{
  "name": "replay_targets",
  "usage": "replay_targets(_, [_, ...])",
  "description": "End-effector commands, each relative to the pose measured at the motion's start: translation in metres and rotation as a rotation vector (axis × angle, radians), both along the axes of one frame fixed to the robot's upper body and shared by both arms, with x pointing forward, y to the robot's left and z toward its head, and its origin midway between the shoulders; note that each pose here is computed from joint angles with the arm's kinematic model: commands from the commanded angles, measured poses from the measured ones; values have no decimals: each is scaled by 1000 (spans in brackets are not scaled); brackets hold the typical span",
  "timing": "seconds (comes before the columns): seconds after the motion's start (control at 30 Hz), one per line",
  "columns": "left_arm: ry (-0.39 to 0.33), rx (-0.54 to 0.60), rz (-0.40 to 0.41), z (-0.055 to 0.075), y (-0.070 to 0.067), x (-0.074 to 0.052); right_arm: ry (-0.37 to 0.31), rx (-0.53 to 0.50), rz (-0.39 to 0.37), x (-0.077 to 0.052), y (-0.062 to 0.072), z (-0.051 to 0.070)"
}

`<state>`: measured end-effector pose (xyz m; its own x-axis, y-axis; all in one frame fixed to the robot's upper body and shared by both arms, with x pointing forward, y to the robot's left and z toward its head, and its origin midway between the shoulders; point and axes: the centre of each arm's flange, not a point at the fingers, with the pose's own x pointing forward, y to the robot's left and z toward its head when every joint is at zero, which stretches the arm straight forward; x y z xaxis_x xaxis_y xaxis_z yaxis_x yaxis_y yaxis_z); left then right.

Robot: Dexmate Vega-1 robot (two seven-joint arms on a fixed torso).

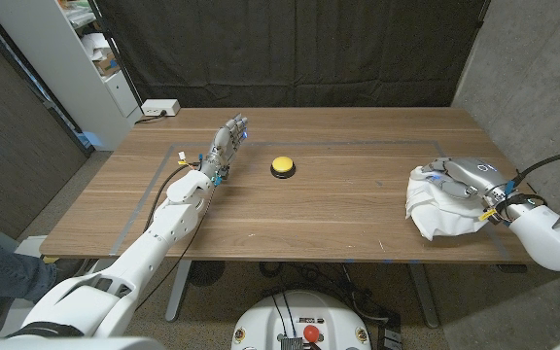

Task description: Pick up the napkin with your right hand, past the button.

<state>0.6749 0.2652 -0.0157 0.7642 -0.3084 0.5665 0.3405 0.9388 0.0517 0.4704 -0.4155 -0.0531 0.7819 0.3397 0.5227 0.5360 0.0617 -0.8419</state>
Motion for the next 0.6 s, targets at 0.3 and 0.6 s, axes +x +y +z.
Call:
replay_targets(0.3, [-4, -2, -6, 1, 2, 1, -77, 7, 23, -27, 10, 33])
replay_targets(0.6, [-6, 5, -11, 2, 2, 2, -107, 0, 24, -35, 13, 43])
